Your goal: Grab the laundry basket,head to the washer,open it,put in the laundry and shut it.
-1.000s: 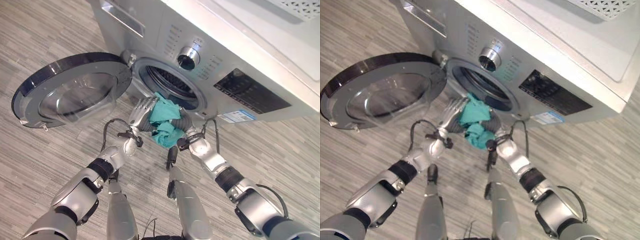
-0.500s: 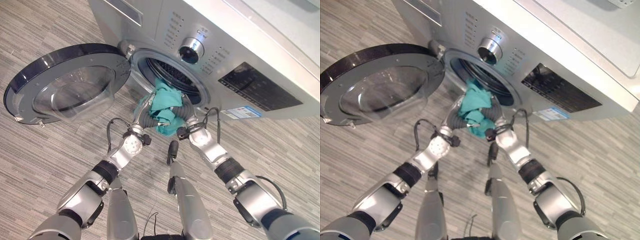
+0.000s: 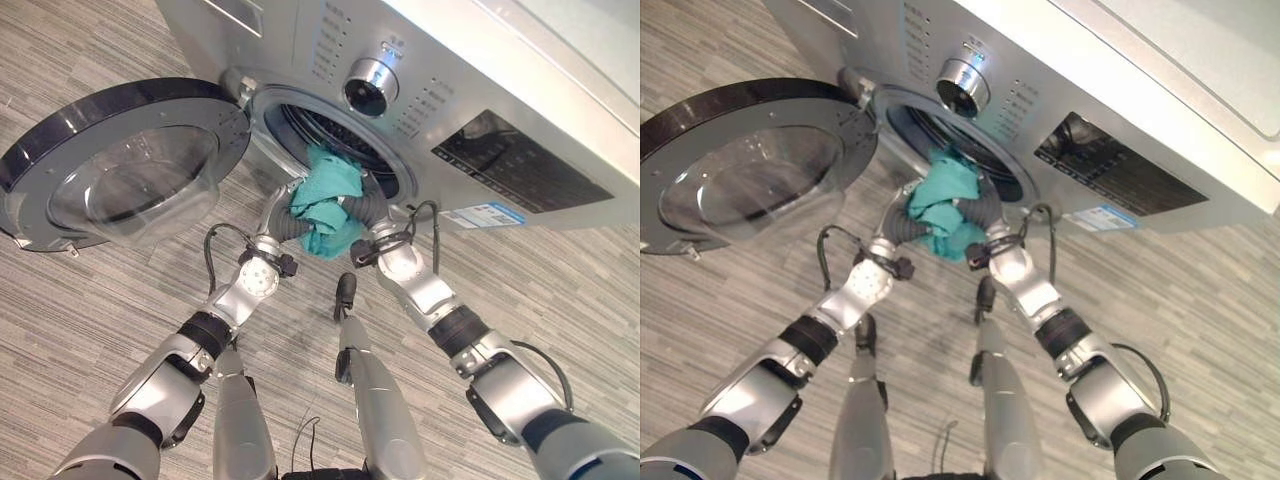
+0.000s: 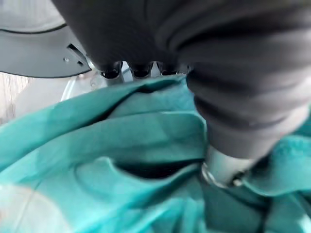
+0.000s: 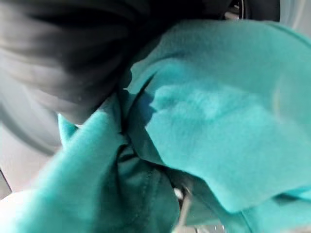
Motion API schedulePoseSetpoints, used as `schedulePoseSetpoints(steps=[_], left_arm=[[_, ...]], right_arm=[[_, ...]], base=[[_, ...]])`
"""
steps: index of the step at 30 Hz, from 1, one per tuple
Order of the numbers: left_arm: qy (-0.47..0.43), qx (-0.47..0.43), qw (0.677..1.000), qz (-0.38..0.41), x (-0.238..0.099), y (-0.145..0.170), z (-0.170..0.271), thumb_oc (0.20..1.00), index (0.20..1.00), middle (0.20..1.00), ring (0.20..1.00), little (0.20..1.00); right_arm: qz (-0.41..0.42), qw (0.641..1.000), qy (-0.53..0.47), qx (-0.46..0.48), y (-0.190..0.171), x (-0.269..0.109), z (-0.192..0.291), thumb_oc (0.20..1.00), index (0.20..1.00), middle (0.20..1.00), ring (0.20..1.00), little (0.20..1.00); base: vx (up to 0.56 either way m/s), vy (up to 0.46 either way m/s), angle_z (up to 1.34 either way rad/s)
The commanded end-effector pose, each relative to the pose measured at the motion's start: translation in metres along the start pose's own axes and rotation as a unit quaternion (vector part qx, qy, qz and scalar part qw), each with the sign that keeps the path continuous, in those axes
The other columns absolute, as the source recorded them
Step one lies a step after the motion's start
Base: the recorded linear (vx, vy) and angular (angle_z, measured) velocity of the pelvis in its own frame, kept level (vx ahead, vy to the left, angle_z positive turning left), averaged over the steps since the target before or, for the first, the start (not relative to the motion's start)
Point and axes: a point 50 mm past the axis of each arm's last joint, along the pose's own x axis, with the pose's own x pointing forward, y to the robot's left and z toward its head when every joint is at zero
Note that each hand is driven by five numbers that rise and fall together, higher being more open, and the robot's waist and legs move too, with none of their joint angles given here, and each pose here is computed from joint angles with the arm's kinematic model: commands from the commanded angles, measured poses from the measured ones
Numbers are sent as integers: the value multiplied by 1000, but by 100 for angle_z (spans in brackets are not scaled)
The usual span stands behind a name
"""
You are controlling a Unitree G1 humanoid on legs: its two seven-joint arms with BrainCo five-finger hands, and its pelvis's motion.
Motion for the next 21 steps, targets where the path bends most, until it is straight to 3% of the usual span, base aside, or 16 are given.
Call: schedulePoseSetpoints(steps=[1, 7, 8, 9, 15, 21], left_arm=[[-28, -27, 999, 16, 1, -2, 9, 200, 200, 200, 200, 200], [-7, -56, 997, 48, 2, -2, 5, 200, 200, 200, 200, 200], [-5, -61, 997, 56, 3, -2, 5, 200, 200, 200, 200, 200], [3, -70, 995, 68, 3, -1, 4, 200, 200, 200, 200, 200], [30, -106, 989, 103, 6, 3, -2, 200, 200, 200, 200, 200], [41, -216, 967, 131, 9, 3, 4, 200, 200, 200, 200, 200]], right_arm=[[9, 989, -138, 43, 6, 14, 62, 200, 200, 200, 200, 200], [10, 989, -144, 41, 10, 15, 65, 200, 200, 200, 200, 200], [9, 989, -145, 38, 10, 14, 65, 529, 529, 529, 529, 529], [3, 989, -145, 36, 10, 15, 64, 1000, 1000, 1000, 1000, 1000], [-13, 990, -133, 44, 13, 15, 58, 1000, 1000, 1000, 1000, 1000], [-32, 991, -127, 12, 11, 11, 50, 1000, 1000, 1000, 1000, 1000]], base=[[0, 0, 0], [0, 0, 0], [0, 0, 0], [0, 0, 0], [0, 0, 0], [5, -3, 1]])
